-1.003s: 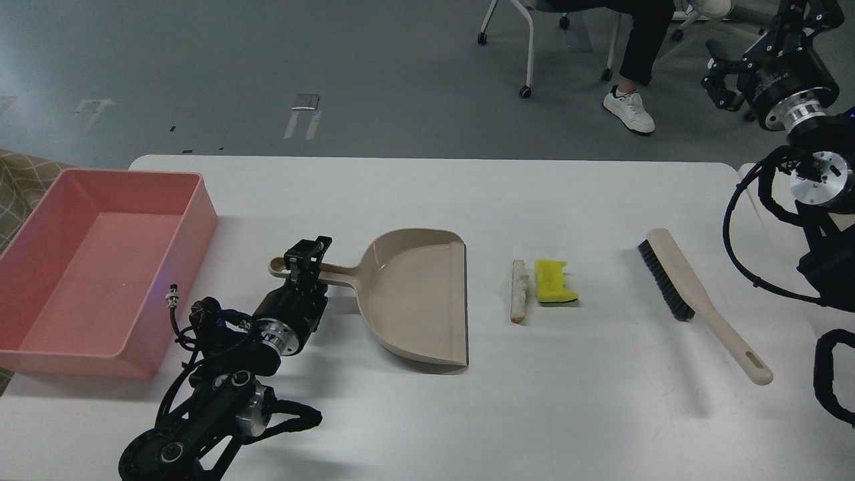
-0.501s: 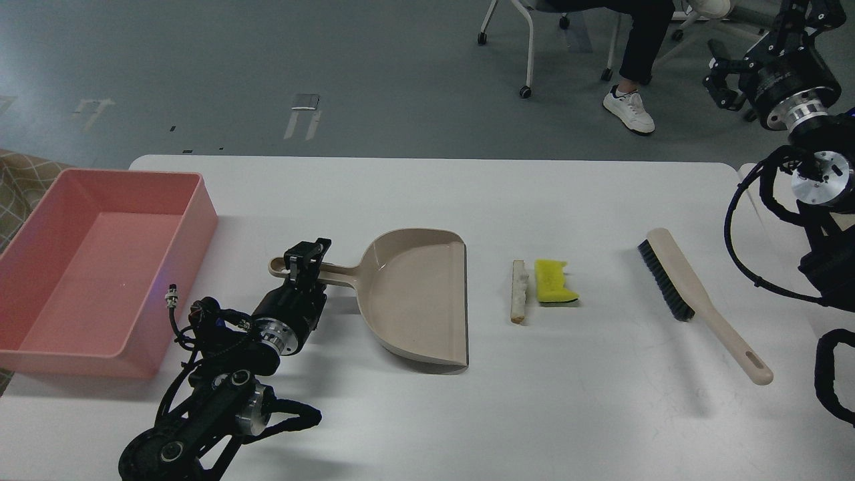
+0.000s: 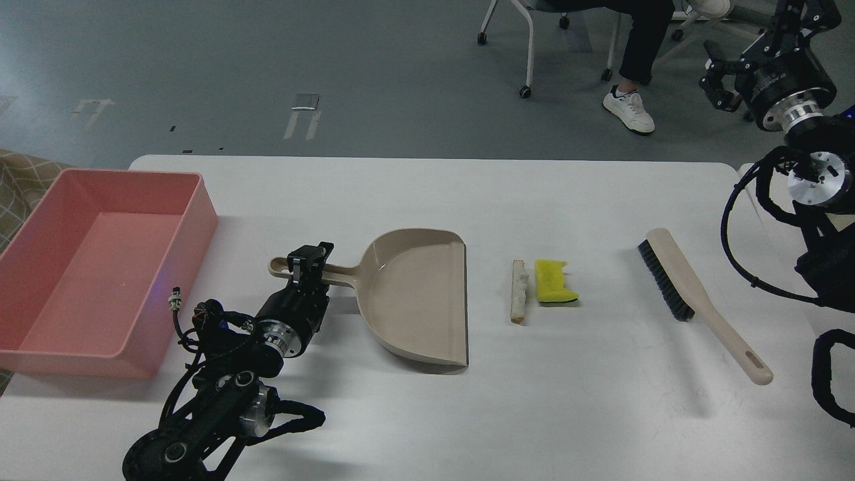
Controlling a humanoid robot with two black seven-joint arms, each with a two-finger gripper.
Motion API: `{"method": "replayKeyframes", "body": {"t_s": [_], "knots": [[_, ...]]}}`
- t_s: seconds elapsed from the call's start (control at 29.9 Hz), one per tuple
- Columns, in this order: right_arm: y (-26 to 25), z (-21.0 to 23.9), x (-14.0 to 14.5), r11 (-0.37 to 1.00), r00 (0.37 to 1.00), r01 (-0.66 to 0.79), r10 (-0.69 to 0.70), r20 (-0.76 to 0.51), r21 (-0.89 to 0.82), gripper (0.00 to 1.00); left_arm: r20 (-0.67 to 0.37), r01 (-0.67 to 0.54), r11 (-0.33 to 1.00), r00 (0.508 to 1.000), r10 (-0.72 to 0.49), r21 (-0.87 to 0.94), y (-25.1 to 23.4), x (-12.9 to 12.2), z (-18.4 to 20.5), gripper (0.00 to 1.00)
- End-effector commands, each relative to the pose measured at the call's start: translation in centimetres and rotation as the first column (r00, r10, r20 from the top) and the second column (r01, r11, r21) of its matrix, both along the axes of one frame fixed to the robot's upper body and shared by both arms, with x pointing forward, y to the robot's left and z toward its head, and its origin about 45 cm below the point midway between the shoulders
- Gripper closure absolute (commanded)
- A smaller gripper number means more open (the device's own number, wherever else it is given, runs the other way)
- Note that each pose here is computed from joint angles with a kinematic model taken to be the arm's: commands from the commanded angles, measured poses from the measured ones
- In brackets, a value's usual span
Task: Sweep and dump garbage into bin
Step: 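Lift and pull the dustpan with the left gripper toward the garbage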
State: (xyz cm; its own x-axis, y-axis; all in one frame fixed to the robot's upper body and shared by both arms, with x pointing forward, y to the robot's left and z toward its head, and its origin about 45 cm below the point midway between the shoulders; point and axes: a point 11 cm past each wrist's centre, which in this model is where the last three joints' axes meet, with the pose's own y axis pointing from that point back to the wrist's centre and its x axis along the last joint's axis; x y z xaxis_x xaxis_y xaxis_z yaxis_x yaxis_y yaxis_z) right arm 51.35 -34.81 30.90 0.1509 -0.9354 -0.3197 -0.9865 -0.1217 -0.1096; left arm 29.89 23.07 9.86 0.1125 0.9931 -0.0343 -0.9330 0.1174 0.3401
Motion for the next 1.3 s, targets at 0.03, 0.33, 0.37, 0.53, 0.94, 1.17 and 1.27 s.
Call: {"method": "replayKeyframes", "body": {"t_s": [0.03,0.33,0.37,0.53,0.94,1.17,1.27], "knots": [[-0.01,0.00,0.00,1.000,1.000,0.000,0.000,0.000,0.000,0.00,0.004,-0.002,1.000,1.000,0.002,0.003,0.11,0.09,0.06,0.58],[-0.01,0.00,0.00,1.000,1.000,0.000,0.000,0.000,0.000,0.00,0.008,-0.004,1.000,1.000,0.003,0.005,0.31,0.02,0.05,0.66],[-0.01,0.00,0.00,1.000,1.000,0.000,0.000,0.000,0.000,0.00,0.009,-0.004,1.000,1.000,0.004,0.004,0.30,0.07,0.09,0.66],[-0.01,0.00,0.00,1.000,1.000,0.000,0.000,0.000,0.000,0.00,0.006,-0.007,1.000,1.000,0.007,-0.002,0.25,0.10,0.12,0.66],[-0.13,-0.13,-0.06,1.000,1.000,0.002,-0.002,-0.003,-0.001,0.00,-0.001,-0.005,1.000,1.000,0.005,-0.016,0.20,0.04,0.08,0.99],[-0.29,-0.64,-0.23,1.000,1.000,0.005,-0.005,-0.012,-0.001,0.00,0.003,0.001,1.000,1.000,-0.001,-0.009,0.28,0.08,0.14,0.97],[-0.32,-0.72,-0.25,1.000,1.000,0.005,-0.005,-0.014,-0.001,0.00,0.011,0.001,1.000,1.000,-0.001,-0.004,0.54,0.18,0.30,0.97]]}}
